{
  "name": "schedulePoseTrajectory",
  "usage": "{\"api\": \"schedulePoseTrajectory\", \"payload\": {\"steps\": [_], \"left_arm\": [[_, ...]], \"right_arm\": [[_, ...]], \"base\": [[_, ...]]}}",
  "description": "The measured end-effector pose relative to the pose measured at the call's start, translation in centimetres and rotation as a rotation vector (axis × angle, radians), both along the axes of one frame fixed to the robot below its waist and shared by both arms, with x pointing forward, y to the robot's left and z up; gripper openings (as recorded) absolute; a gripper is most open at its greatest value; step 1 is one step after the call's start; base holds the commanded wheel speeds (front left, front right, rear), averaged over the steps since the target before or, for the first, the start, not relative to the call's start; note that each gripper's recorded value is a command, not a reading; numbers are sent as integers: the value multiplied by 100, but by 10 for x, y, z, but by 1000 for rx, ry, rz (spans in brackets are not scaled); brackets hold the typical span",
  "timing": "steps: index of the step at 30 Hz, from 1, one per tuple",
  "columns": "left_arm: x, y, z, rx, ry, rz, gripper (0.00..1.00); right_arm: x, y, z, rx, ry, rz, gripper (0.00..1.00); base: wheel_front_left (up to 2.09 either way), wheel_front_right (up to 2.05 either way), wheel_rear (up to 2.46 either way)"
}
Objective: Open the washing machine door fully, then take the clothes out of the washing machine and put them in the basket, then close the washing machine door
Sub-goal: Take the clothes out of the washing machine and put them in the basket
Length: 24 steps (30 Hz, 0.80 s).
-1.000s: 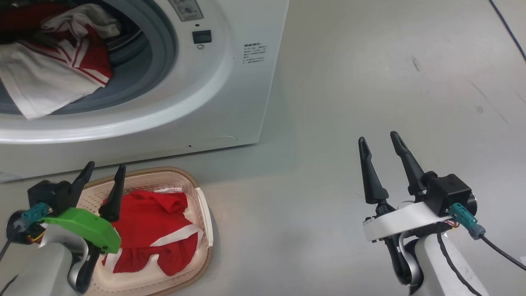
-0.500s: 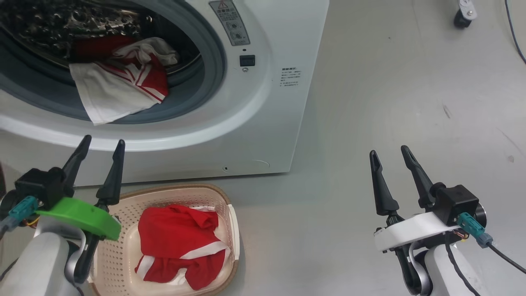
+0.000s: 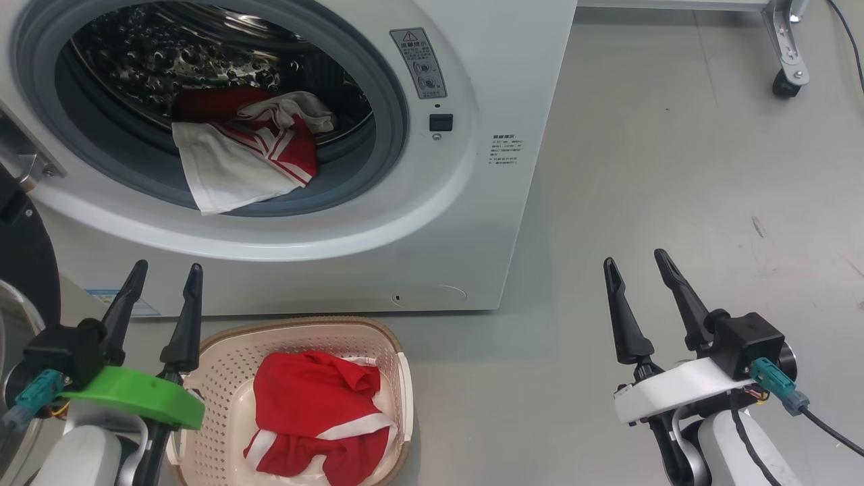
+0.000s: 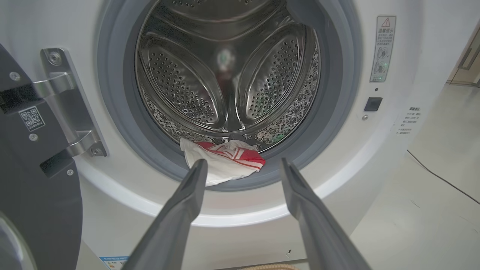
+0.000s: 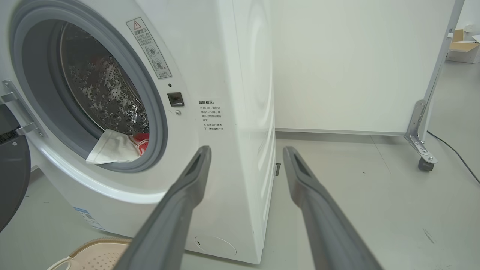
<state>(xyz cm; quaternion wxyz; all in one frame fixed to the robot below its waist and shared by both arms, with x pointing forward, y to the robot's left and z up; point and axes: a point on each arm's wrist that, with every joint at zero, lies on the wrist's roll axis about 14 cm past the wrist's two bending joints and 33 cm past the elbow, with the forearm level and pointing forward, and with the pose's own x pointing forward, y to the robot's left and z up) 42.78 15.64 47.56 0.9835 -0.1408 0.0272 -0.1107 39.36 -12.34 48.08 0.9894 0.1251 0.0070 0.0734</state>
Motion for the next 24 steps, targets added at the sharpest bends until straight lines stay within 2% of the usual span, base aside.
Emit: {"api": "schedulePoseTrajectory", "payload": {"steps": [24], "left_arm": [[-13,-1,-4,-7,3,37,100]], "right_arm": [[-6,-7,0,2,1,-17,100]], "base": [[0,0,0]]}}
